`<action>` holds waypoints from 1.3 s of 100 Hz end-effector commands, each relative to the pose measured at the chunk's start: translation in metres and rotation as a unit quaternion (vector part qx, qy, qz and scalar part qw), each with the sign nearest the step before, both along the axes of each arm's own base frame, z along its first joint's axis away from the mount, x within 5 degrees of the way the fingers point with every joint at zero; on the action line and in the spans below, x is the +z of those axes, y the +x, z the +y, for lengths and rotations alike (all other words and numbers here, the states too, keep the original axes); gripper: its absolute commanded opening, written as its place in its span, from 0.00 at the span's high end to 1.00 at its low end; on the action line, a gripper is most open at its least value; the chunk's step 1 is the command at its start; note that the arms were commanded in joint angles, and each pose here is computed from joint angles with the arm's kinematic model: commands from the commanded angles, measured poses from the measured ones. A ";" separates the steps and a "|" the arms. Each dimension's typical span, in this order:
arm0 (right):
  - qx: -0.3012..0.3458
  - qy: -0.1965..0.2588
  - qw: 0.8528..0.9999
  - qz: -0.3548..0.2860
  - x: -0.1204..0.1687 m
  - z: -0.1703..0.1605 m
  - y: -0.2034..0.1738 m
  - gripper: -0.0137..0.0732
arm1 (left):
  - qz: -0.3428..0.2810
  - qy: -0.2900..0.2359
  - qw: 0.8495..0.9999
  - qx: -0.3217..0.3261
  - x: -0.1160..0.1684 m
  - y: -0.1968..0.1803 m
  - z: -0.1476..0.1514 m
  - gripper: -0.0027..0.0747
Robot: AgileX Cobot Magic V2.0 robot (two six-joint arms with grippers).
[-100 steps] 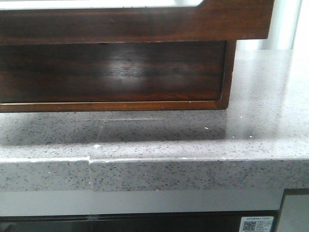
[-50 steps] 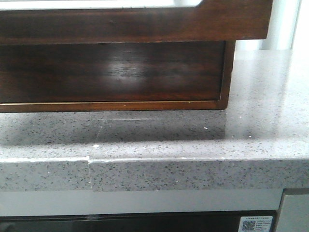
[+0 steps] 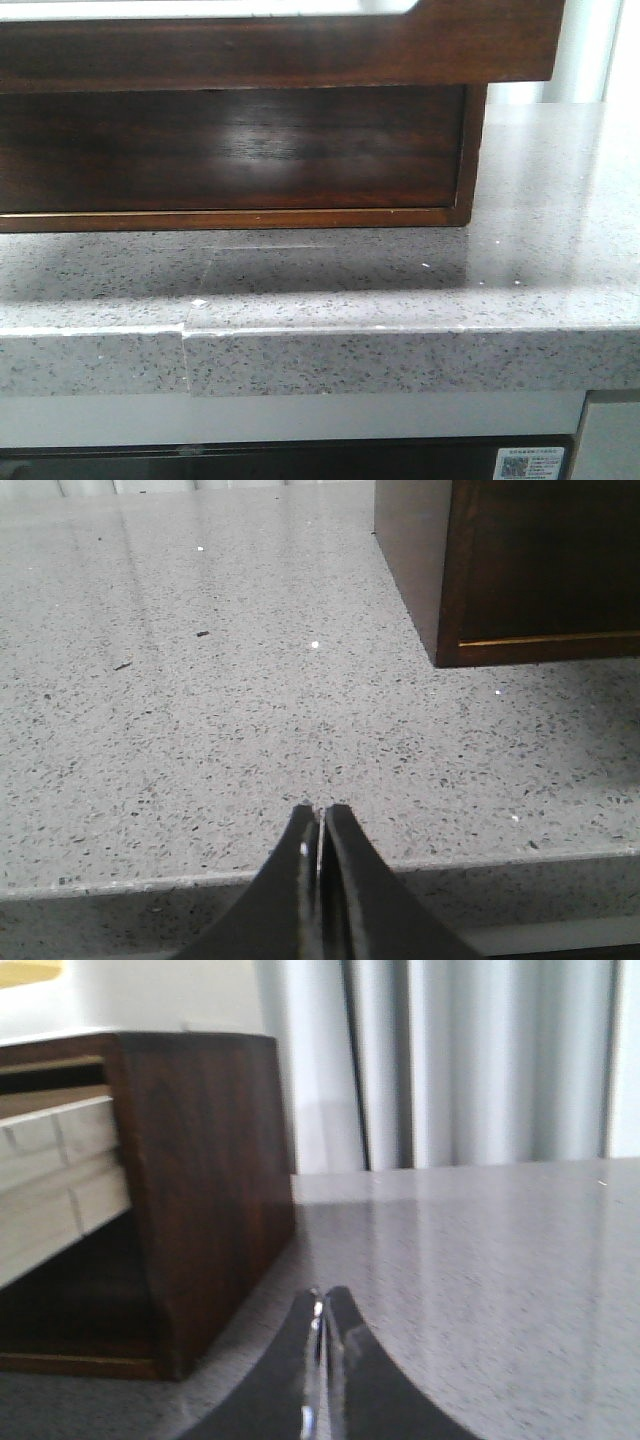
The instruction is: Put scissors in drawer with both arms
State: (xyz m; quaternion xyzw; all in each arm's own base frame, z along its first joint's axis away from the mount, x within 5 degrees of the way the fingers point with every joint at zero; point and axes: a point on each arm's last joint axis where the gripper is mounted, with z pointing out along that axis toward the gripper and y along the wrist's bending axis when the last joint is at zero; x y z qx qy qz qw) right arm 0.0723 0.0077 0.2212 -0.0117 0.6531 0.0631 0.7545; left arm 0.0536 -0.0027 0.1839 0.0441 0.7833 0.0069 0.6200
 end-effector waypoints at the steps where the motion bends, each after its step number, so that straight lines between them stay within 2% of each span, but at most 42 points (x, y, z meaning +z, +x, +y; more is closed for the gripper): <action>1: -0.017 -0.008 1.000 0.000 -0.008 -0.002 -0.002 0.91 | -0.037 -0.003 0.999 0.001 0.001 0.000 0.000 0.99; 15: -0.051 -0.024 0.998 0.035 -0.015 -0.007 -0.005 0.91 | -0.037 -0.003 0.999 0.001 0.001 0.000 0.000 0.99; 41: -0.097 -0.024 0.987 0.126 -0.033 -0.014 -0.010 0.91 | -0.037 -0.003 0.999 0.001 0.001 0.000 0.000 0.99; 74: -0.113 -0.028 0.975 0.192 -0.048 -0.016 -0.020 0.91 | -0.037 -0.003 0.999 0.001 0.001 0.000 0.000 0.99; 90: -0.112 -0.049 0.974 0.193 -0.048 -0.016 -0.020 0.91 | -0.037 -0.003 0.999 0.001 0.001 0.000 0.000 0.99; 130: -0.112 -0.049 0.973 0.194 -0.048 -0.016 -0.020 0.91 | -0.037 -0.003 0.999 0.001 0.001 0.000 0.000 0.99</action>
